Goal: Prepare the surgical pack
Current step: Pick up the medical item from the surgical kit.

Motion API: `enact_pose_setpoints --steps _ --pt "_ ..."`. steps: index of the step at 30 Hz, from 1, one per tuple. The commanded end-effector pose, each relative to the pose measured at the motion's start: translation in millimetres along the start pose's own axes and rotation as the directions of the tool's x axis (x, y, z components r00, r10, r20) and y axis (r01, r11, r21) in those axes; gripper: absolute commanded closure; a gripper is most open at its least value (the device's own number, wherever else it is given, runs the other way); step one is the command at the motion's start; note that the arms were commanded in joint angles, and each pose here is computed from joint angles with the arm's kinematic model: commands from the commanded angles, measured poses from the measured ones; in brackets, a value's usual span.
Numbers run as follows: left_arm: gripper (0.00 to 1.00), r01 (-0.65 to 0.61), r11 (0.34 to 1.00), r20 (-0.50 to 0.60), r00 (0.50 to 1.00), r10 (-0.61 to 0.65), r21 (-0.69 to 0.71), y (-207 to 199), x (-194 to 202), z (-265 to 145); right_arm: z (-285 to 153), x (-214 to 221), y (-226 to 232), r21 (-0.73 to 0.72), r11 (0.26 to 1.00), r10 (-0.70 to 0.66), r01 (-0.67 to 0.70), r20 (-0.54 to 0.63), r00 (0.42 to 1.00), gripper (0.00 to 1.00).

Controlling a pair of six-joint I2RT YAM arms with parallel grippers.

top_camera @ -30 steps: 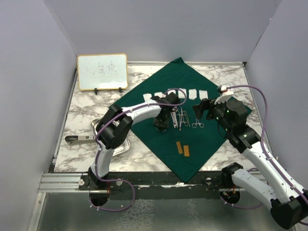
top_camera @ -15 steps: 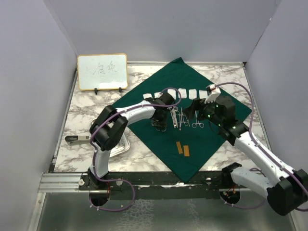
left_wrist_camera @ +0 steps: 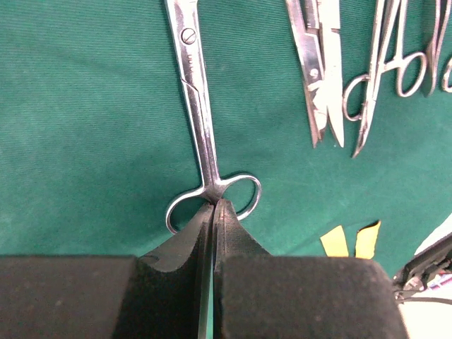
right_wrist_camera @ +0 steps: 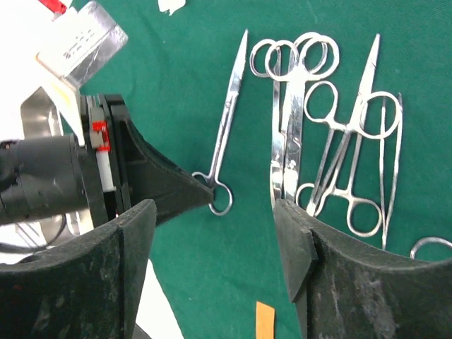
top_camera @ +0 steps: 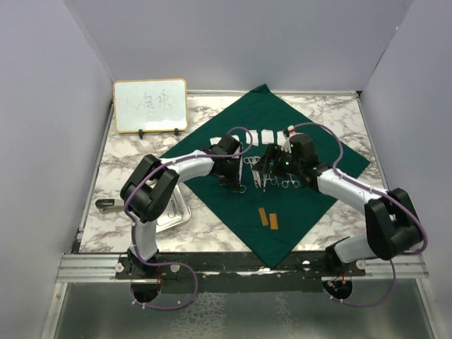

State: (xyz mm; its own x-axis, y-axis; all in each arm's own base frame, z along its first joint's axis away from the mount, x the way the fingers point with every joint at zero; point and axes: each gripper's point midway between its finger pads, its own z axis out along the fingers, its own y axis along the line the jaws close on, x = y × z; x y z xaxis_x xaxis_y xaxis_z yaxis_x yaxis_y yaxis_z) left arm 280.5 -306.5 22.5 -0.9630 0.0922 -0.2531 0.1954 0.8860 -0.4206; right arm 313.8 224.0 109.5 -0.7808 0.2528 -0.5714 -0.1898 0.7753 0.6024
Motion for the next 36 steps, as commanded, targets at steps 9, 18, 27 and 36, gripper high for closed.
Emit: enact_pose_setpoints --steps 9,18,27,36 --pt "1.0 0.003 0.999 -0.095 0.995 -0.006 -0.034 26 45 24 74 -26 20 -0.135 0.99 0.034 -0.046 -0.086 0.996 0.52" --pt "1.0 0.003 1.0 -0.102 0.995 -0.006 -0.026 27 49 28 108 -16 -1 -0.107 0.993 0.042 -0.058 -0.154 0.987 0.57" --pt "1.0 -0.006 0.998 -0.1 0.995 0.001 -0.055 36 53 28 129 -4 -15 -0.096 0.992 0.064 -0.084 -0.199 0.978 0.57" --pt "1.0 -0.033 0.991 -0.101 0.995 0.02 -0.13 52 55 30 135 1 -20 -0.143 0.98 0.107 -0.141 -0.227 0.968 0.56"
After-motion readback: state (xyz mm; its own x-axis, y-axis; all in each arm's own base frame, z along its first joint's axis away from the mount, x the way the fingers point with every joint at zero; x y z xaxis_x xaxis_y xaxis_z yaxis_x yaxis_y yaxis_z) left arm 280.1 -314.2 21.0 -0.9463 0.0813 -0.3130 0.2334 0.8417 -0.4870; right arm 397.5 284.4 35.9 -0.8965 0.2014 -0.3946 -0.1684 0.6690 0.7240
